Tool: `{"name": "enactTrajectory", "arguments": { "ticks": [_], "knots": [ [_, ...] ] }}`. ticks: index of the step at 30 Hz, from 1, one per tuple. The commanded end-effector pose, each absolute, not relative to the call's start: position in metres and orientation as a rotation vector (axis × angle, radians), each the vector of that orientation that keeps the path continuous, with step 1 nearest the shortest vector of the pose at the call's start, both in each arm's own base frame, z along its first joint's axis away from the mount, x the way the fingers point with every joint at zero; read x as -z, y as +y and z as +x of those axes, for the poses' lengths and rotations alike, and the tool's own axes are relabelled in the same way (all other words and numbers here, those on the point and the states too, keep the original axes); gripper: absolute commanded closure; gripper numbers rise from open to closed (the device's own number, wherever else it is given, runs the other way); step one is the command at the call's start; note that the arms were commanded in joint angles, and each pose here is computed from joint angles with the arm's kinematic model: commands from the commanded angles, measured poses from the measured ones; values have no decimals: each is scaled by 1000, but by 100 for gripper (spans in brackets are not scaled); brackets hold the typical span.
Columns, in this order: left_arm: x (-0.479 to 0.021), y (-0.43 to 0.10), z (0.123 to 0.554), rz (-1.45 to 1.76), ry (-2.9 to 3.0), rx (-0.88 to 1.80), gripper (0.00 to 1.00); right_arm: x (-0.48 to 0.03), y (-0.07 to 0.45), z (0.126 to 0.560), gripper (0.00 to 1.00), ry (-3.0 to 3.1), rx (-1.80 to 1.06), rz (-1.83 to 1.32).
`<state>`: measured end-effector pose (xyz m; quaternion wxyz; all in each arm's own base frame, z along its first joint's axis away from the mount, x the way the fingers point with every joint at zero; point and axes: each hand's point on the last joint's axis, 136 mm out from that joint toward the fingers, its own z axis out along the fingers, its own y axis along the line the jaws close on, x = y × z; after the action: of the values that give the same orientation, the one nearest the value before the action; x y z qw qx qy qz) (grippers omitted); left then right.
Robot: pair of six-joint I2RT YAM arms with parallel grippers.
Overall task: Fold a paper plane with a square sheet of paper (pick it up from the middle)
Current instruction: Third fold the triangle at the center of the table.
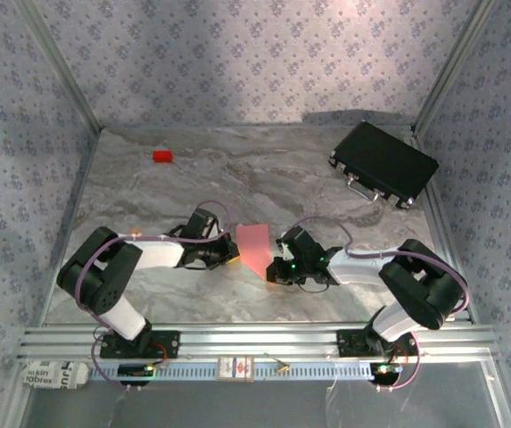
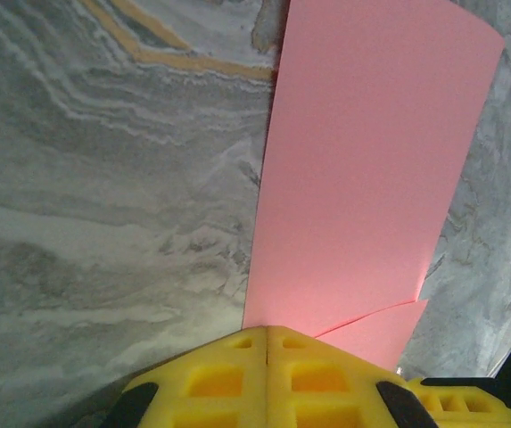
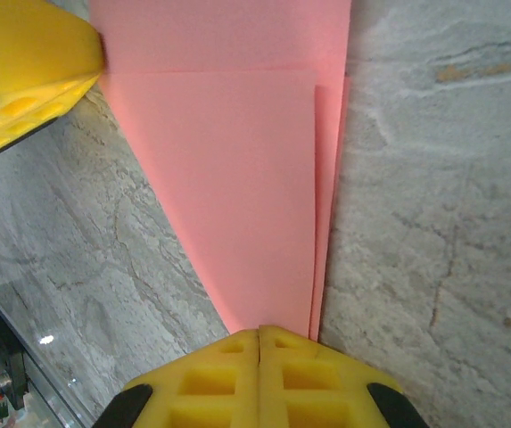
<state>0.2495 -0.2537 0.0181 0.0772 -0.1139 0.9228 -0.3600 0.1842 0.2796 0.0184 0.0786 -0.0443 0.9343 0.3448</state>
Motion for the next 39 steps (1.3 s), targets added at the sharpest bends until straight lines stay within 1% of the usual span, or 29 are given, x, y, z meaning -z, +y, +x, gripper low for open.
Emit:
{"name": "enactTrajectory", "arguments": {
  "ticks": [1, 10, 16, 20, 23, 27, 31, 39],
  "knots": [
    [-15, -236, 251, -383, 2781, 967, 98, 14, 245, 156, 100, 2984, -845, -84],
    [-55, -243, 258, -353, 2688, 1046, 96, 11, 246, 158, 100, 2980, -853, -98],
    [-72, -272, 250, -266, 2632, 1162, 95, 9, 246, 160, 100, 2980, -850, -102],
    [-66, -295, 243, -187, 2668, 1215, 95, 8, 246, 161, 100, 2978, -850, -107],
    [-57, -302, 240, -165, 2698, 1209, 95, 7, 246, 162, 100, 2974, -849, -109],
    [-38, -297, 240, -179, 2752, 1129, 96, 5, 246, 163, 100, 2965, -855, -114],
    [-21, -287, 237, -187, 2808, 1046, 99, 1, 248, 166, 100, 2949, -872, -124],
    [-2, -283, 225, -184, 2874, 1036, 100, -37, 271, 182, 100, 2826, -1005, -193]
  ]
}}
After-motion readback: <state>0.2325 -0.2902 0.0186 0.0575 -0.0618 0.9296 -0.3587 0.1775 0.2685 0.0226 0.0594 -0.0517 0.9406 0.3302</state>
